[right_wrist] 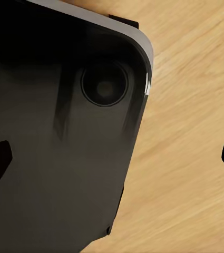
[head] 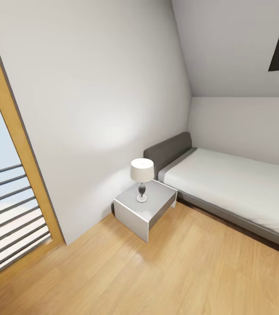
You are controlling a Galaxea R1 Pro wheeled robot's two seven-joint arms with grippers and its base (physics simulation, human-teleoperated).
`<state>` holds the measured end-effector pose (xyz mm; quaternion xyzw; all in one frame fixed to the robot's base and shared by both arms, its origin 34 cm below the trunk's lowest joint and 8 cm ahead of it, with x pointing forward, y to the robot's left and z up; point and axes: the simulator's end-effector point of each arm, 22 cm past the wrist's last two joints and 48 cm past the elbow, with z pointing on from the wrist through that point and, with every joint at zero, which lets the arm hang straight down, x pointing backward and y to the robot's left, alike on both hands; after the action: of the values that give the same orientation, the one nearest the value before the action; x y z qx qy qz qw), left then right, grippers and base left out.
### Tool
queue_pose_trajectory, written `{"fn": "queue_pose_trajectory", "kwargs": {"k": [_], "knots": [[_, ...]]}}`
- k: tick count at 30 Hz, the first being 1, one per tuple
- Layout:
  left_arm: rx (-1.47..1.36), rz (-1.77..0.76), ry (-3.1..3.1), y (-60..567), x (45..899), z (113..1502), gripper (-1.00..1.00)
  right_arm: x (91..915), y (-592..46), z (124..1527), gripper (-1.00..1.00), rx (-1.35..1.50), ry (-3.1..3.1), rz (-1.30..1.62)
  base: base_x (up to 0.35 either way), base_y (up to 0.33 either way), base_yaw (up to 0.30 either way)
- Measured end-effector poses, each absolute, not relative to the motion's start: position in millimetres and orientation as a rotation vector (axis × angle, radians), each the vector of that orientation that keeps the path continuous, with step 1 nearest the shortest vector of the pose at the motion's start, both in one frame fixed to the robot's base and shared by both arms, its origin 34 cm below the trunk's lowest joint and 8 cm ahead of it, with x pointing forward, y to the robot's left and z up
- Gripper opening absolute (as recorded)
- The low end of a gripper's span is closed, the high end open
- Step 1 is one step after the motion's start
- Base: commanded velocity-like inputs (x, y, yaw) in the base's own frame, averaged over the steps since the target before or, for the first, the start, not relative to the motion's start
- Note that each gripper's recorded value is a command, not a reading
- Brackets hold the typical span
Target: Attach the digital camera to the camera tripod in the bedroom.
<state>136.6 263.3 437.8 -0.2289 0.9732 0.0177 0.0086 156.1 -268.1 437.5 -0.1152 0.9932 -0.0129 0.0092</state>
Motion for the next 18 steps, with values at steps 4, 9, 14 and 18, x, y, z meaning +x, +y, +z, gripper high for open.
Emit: {"fn": "queue_pose_trajectory", "kwargs": {"k": [4,9,14,18], "knots": [[-0.716,0.055,3.041,263.3,136.5,437.8,1.00,156.1,-268.1,437.5,1.00,-0.360,3.102,-0.040,0.001,0.157,0.000],[-0.716,0.055,3.040,263.3,136.9,437.8,1.00,156.1,-268.1,437.5,1.00,-0.360,3.102,-0.040,0.000,0.169,0.000],[-0.715,0.055,3.041,263.3,136.4,437.8,1.00,156.1,-268.1,437.5,1.00,-0.360,3.102,-0.040,0.000,0.038,0.000],[-0.715,0.055,3.041,263.3,136.6,437.8,1.00,156.1,-268.1,437.5,1.00,-0.360,3.102,-0.040,0.000,0.012,0.000]]}}
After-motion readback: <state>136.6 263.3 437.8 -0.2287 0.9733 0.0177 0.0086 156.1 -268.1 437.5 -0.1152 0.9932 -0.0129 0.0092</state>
